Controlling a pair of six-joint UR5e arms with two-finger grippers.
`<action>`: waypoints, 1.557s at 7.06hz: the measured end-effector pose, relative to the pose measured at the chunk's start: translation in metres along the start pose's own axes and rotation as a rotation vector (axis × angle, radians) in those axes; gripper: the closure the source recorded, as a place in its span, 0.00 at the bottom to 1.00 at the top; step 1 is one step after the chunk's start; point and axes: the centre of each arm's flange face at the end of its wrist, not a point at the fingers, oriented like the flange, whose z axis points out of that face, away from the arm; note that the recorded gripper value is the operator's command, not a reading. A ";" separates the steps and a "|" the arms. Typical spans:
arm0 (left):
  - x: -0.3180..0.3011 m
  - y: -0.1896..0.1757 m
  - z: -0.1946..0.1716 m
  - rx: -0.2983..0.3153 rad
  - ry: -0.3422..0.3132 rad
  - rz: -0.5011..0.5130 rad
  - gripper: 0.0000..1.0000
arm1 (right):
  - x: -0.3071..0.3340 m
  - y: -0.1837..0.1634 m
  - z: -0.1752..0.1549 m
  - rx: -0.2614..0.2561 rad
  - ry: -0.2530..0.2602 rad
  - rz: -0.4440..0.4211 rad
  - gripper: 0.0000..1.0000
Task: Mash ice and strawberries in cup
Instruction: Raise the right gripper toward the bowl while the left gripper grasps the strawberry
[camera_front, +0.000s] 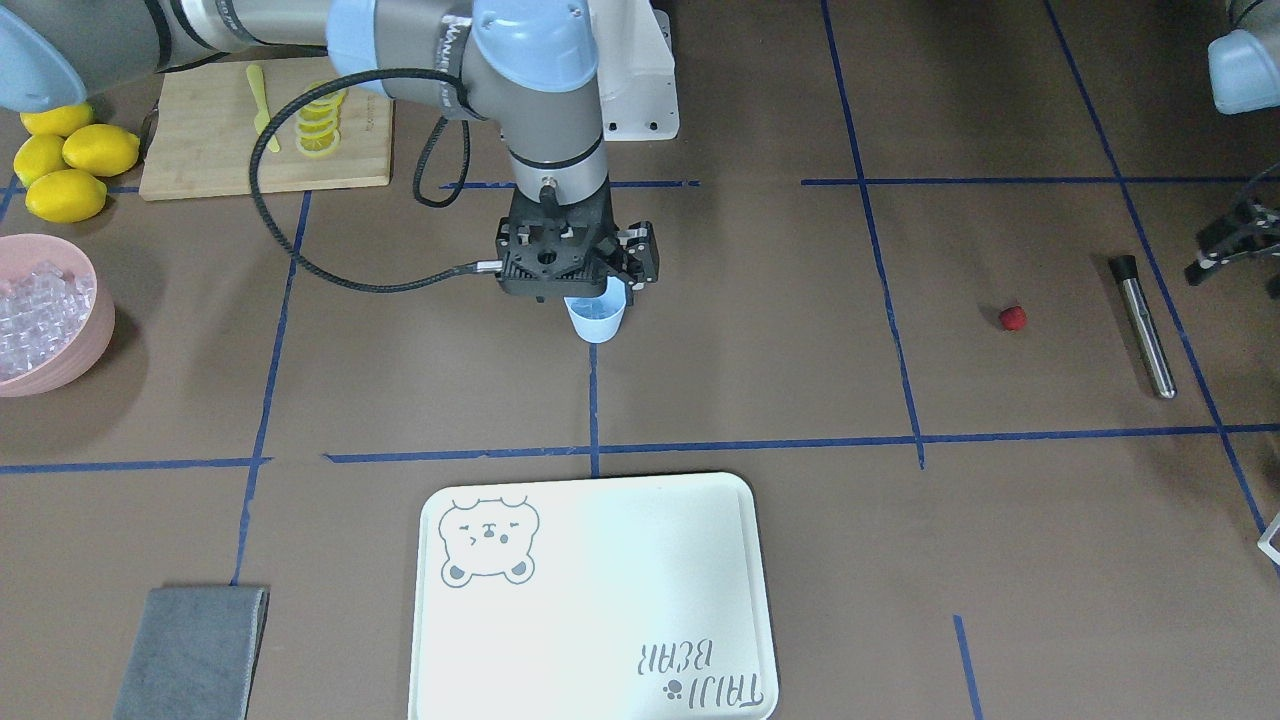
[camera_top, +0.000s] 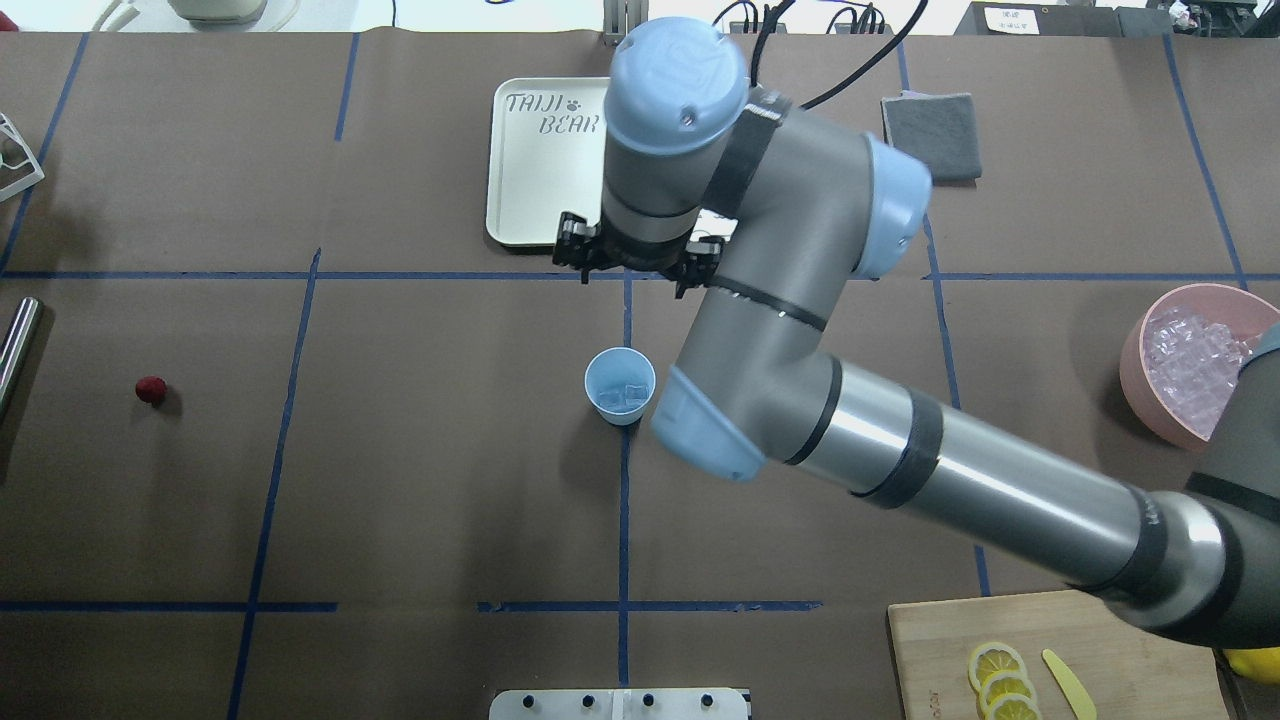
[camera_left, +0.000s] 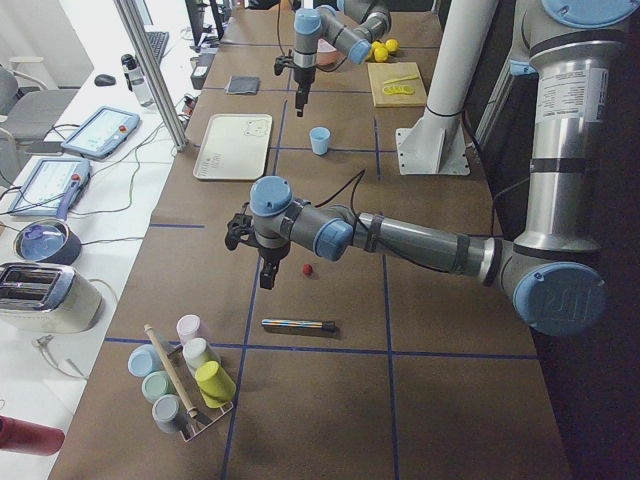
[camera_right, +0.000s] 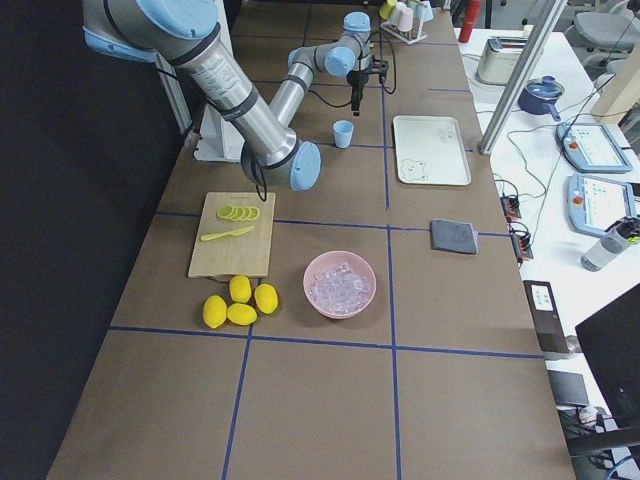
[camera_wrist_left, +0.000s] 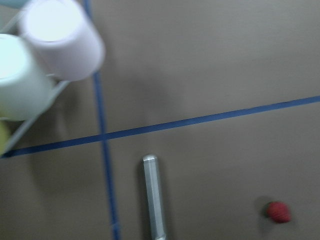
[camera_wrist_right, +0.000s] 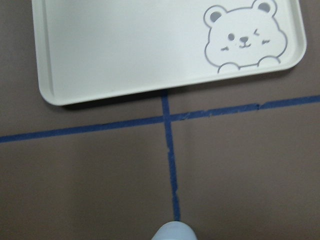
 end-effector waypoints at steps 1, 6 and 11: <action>0.032 0.004 0.021 0.021 0.000 -0.036 0.02 | 0.045 -0.030 -0.019 -0.002 -0.009 -0.037 0.00; 0.096 0.062 0.141 0.116 -0.062 -0.131 0.04 | 0.440 -0.163 -0.130 -0.006 -0.023 -0.320 0.00; 0.081 0.075 0.173 0.119 -0.075 -0.125 0.08 | 0.595 -0.137 -0.118 -0.050 0.026 -0.351 0.00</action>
